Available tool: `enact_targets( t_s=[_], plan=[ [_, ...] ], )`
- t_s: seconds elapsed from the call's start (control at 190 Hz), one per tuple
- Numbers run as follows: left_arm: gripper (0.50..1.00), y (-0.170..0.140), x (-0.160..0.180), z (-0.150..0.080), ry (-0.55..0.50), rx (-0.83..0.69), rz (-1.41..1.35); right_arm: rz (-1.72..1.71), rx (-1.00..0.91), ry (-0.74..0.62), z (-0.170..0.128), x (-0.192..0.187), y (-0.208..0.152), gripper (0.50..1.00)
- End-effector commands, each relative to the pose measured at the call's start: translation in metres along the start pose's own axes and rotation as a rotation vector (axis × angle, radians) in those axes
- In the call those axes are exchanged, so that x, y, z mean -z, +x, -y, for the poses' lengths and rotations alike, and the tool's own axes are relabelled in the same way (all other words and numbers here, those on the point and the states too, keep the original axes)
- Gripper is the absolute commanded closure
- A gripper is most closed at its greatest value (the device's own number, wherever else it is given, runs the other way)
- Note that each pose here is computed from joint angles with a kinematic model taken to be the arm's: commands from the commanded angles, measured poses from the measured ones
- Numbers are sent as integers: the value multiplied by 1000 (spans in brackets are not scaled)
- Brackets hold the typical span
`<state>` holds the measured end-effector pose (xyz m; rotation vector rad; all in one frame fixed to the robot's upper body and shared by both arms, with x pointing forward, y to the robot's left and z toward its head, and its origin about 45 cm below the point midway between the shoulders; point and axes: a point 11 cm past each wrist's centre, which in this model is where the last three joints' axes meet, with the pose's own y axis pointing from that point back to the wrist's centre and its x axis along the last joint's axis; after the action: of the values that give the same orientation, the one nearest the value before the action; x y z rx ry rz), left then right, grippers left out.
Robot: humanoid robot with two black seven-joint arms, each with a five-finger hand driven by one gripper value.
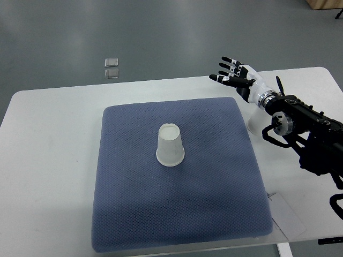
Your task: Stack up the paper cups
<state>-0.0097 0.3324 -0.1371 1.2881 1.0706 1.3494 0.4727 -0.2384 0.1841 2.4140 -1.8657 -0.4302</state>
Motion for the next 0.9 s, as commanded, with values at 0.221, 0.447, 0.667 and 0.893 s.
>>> enact_targets(
  t_s=[0.221, 0.447, 0.667, 0.893],
  plan=[
    [500, 0, 0, 0, -1, 0, 0, -9, 61, 3, -2, 2, -4, 583],
    [500, 0, 0, 0, 0, 0, 0, -274, 133, -5, -12, 17, 11, 585],
    [500, 0, 0, 0, 0, 0, 0, -720, 280, -36, -33, 35, 18, 585],
    [500, 0, 0, 0, 0, 0, 0, -1103, 377, -93, -47, 50, 29, 585]
  ],
)
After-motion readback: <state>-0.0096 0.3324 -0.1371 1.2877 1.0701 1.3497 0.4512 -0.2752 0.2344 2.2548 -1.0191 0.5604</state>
